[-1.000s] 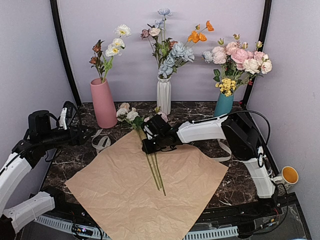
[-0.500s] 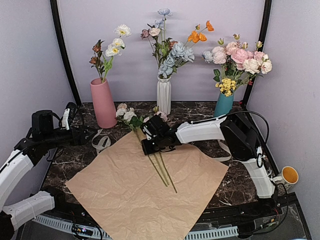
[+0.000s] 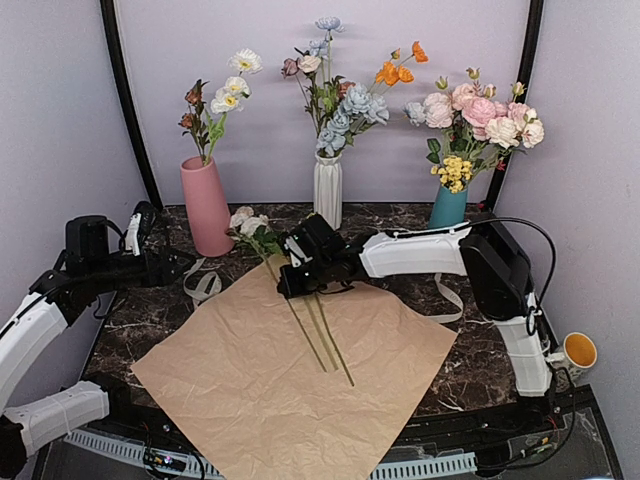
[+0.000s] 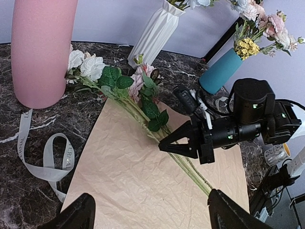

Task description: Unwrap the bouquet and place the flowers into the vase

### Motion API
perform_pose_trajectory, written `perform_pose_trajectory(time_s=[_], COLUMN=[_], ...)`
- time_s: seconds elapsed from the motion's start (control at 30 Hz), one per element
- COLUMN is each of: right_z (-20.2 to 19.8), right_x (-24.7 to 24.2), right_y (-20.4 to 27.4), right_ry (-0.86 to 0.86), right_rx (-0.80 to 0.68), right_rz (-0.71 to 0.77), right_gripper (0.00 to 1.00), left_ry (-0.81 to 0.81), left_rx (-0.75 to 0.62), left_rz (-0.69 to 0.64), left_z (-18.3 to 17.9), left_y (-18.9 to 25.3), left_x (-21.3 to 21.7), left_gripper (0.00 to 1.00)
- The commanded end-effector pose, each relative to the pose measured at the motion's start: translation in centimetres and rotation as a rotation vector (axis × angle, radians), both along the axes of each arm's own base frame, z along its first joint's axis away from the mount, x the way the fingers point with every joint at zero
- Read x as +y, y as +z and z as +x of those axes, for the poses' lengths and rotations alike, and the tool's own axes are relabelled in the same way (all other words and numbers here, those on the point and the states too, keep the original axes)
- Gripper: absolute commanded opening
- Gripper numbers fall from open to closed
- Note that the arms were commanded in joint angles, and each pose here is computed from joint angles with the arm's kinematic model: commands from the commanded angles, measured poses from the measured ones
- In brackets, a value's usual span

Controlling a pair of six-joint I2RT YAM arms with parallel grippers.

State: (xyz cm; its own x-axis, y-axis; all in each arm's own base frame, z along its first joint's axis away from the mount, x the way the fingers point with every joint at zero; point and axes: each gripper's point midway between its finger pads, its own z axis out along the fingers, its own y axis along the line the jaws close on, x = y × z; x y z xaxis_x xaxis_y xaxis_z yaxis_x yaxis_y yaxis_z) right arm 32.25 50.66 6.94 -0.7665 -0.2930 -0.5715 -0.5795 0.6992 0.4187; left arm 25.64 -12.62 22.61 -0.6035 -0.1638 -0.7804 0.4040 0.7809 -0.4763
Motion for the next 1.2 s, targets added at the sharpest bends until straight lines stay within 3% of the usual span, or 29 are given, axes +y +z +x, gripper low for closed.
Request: perform_pose_trajectory(time_s=[0.0, 0.4, 0.67, 1.03, 1.17], right_z=[-0.8, -5.1, -8.7, -11.6, -11.8], right_x=[0.5, -1.5, -1.6, -0.6, -0.4], right_y=[9.7, 16.0, 19.0, 19.8, 19.5], right_ry=[0.026, 0.125, 0.232, 0.338, 0.351], right_rx=[-0.106, -0.151, -0.197, -0.202, -0.199], right_rz=[0.207, 0.440, 0.609, 0.681, 0.679], right_gripper=[0.00, 0.00, 0.00, 0.00, 0.00], left_ry=[0.007, -0.143, -0.263, -0.357, -0.363], left_rx=[-0.024, -0.079, -0.118, -0.121, -0.116], left_rz=[-0.053, -0.293, -0.340, -0.411, -0.414], left_z=[0.4, 0.4, 1.2, 2.3, 2.4], left_y=[2.7, 5.6, 6.3, 6.4, 6.4], left_x=[-0.3, -3.4, -8.1, -12.2, -12.6], left_gripper=[0.84, 0.80, 0.75, 0.52, 0.35])
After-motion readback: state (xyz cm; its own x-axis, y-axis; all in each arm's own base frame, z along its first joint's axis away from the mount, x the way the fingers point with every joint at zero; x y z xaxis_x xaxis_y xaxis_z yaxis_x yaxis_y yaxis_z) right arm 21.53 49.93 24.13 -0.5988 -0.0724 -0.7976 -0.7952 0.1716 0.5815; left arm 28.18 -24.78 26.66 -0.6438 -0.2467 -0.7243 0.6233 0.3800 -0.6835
